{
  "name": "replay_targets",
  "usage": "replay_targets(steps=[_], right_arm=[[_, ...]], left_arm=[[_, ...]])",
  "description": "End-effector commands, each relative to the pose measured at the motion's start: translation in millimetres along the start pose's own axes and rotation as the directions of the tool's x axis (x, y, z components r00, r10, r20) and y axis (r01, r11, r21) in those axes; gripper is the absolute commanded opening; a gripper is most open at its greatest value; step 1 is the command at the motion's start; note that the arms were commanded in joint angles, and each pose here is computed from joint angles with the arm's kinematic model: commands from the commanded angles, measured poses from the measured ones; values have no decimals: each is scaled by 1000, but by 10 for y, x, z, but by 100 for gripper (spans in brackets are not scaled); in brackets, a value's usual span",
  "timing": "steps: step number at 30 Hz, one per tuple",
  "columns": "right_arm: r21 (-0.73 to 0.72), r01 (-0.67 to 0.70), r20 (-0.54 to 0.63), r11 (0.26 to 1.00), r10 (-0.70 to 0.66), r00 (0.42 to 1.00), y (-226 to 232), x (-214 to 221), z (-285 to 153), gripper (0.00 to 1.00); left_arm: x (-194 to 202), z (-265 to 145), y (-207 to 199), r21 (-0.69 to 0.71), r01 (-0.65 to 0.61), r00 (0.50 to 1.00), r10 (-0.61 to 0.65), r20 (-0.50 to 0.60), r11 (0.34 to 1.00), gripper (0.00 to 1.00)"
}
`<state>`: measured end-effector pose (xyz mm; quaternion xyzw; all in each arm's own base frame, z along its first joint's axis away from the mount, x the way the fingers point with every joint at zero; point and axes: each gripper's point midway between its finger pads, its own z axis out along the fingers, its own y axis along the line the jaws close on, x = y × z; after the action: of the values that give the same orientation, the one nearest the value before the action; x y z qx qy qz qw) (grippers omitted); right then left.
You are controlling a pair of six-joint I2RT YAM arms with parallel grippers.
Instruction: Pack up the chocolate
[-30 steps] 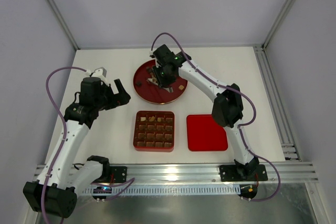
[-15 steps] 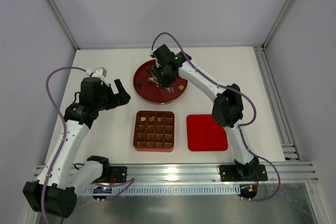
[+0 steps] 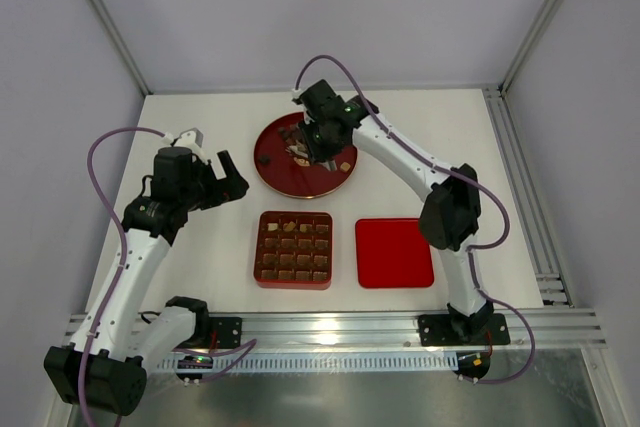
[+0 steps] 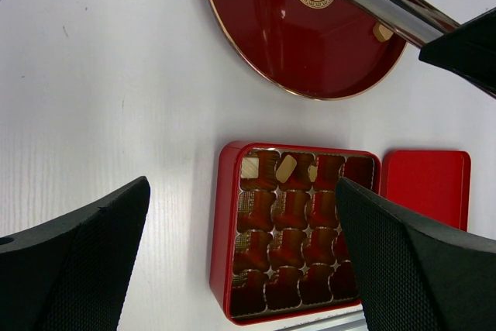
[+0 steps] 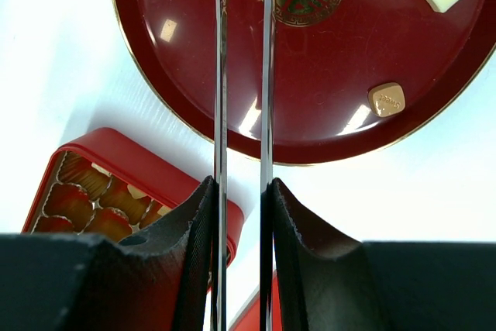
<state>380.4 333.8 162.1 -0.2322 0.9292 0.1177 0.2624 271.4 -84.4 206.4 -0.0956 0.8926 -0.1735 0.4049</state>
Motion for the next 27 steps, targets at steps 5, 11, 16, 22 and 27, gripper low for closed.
replay_targets(steps=[5,11,16,22,27], right_arm=[[-30,-18,125,999,21,992,38,-189,-488,32],[-52,-34,158,998,42,987,35,-91,-850,32],[-88,-37,163,995,51,985,73,130,-1154,32],[-96,-40,152,995,54,987,88,476,-1385,32],[-119,-56,133,991,71,989,130,886,-1560,32]], left_arm=[[-16,-9,-30,19,-14,1000,14,6,1000,100],[-17,-9,-35,20,-17,1000,17,6,1000,100],[-15,-6,-35,21,-16,1000,16,4,1000,100],[-19,-8,-40,23,-16,1000,16,5,1000,100],[-16,-1,-35,21,-16,1000,16,3,1000,100]])
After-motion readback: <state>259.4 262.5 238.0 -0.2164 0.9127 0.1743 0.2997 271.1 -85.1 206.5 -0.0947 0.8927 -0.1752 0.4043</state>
